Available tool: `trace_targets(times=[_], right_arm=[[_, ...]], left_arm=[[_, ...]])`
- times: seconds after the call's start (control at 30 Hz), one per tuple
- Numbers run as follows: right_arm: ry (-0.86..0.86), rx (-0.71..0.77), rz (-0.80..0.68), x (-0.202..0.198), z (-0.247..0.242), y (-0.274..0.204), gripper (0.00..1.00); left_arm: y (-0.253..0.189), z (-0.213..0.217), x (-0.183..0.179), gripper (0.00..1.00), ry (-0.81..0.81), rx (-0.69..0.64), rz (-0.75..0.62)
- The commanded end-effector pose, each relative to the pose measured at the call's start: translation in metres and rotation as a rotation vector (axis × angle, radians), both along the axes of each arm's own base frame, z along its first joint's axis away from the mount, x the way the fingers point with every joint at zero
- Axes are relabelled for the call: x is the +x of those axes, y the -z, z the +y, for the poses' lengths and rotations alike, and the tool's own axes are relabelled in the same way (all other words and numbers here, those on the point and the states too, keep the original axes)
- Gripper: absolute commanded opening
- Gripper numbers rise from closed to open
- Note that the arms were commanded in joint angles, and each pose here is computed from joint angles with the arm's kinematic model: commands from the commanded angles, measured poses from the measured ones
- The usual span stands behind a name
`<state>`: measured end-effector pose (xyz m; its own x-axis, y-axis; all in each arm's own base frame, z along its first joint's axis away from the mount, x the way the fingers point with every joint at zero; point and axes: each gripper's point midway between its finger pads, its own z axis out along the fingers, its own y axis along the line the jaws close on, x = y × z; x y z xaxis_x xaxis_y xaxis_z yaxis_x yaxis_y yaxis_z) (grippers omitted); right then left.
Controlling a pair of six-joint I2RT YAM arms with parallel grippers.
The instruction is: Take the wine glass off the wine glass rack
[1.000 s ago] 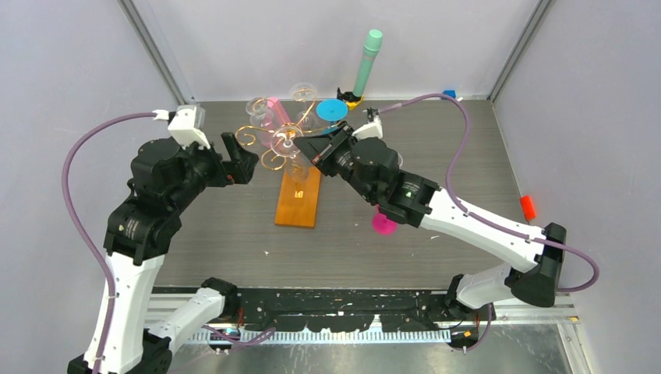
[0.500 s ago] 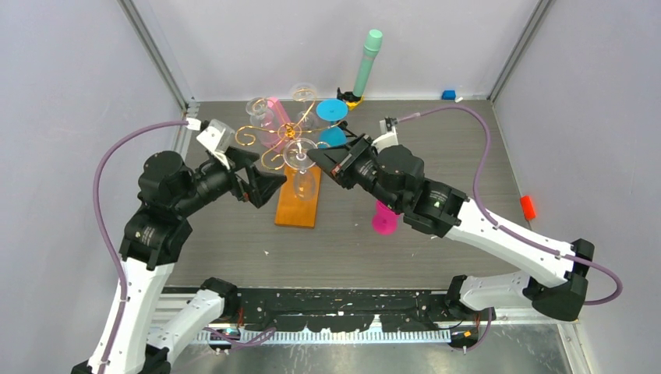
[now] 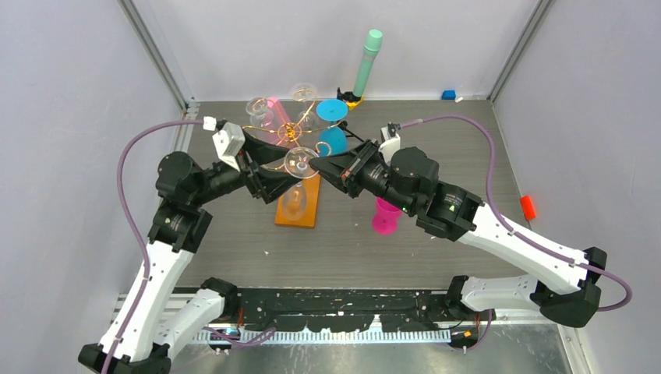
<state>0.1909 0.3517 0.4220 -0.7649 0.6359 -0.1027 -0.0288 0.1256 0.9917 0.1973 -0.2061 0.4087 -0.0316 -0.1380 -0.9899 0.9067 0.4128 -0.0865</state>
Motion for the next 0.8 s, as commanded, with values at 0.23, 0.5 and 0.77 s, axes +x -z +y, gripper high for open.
trace_targets(times=[0.23,0.5,0.77], right_arm=[[-0.044,0.157,-0.011,-0.012,-0.006,-0.038,0.00],[-0.043,0.182,-0.014,-0.011,-0.005,-0.043,0.00],[-0.013,0.206,-0.025,-0.008,-0.009,-0.046,0.00]], left_arm=[[-0.016,-0.014,-0.007,0.62,0.137,-0.087,-0.023],[-0.007,-0.022,-0.012,0.47,0.227,-0.085,0.083],[0.002,-0.024,-0.015,0.48,0.254,-0.083,0.135]])
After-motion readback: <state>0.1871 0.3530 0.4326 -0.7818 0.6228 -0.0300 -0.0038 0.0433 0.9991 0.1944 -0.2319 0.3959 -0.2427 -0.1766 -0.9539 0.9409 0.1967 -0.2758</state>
